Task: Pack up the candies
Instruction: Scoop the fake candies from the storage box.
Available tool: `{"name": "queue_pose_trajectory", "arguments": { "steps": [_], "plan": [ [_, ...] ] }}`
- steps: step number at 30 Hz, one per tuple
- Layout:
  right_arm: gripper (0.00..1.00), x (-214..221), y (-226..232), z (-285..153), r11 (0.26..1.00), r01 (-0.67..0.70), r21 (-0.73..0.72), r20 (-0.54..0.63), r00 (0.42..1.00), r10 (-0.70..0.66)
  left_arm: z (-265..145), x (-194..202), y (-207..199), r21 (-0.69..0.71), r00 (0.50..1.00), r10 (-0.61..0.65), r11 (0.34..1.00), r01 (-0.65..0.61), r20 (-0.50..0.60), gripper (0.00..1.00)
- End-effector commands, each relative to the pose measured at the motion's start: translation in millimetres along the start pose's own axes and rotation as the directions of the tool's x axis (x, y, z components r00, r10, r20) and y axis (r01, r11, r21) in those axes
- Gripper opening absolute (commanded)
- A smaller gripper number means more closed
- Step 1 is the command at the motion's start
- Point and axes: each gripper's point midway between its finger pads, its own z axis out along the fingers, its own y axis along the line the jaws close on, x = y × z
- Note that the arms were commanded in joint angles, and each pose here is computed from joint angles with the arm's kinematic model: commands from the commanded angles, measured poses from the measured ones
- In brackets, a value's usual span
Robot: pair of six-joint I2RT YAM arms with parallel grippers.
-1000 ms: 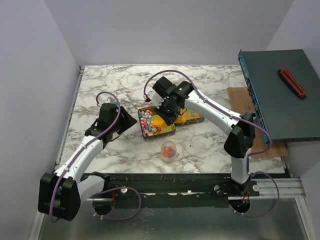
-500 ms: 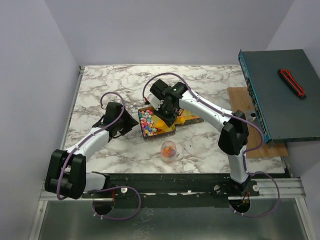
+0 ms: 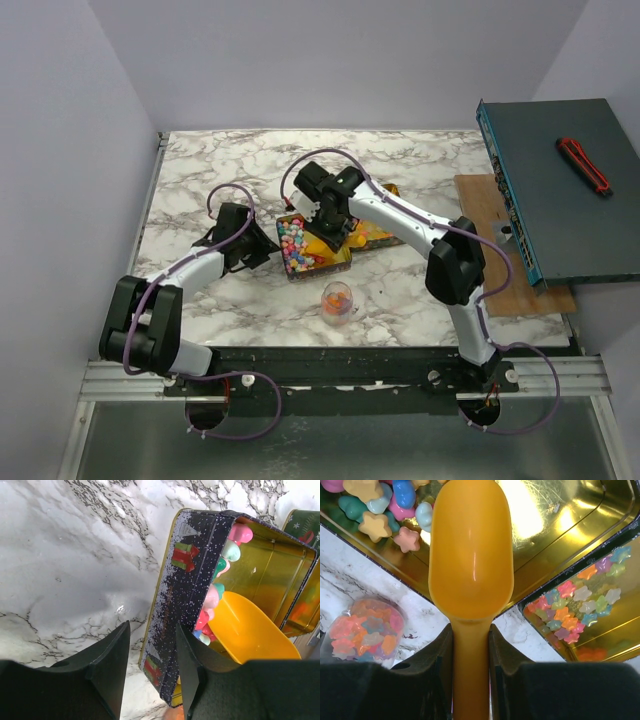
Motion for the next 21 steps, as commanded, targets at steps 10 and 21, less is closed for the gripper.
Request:
{"name": "queue_pose_trajectory", "arguments": {
  "steps": [10, 21],
  "plan": [
    [0.00, -14, 8, 31, 0.989, 0.146, -0.001, 0.035, 0.989, -0.146, 6, -2, -21, 0.072, 0.999, 0.032, 0.997, -0.029, -0.040, 0.36],
    [0.00, -20, 6, 56, 0.988, 0.155, 0.026, 0.096, 0.983, -0.157, 9, -1, -28, 0.093, 0.994, 0.090, 0.992, -0.084, -0.056, 0.32]
  ]
}}
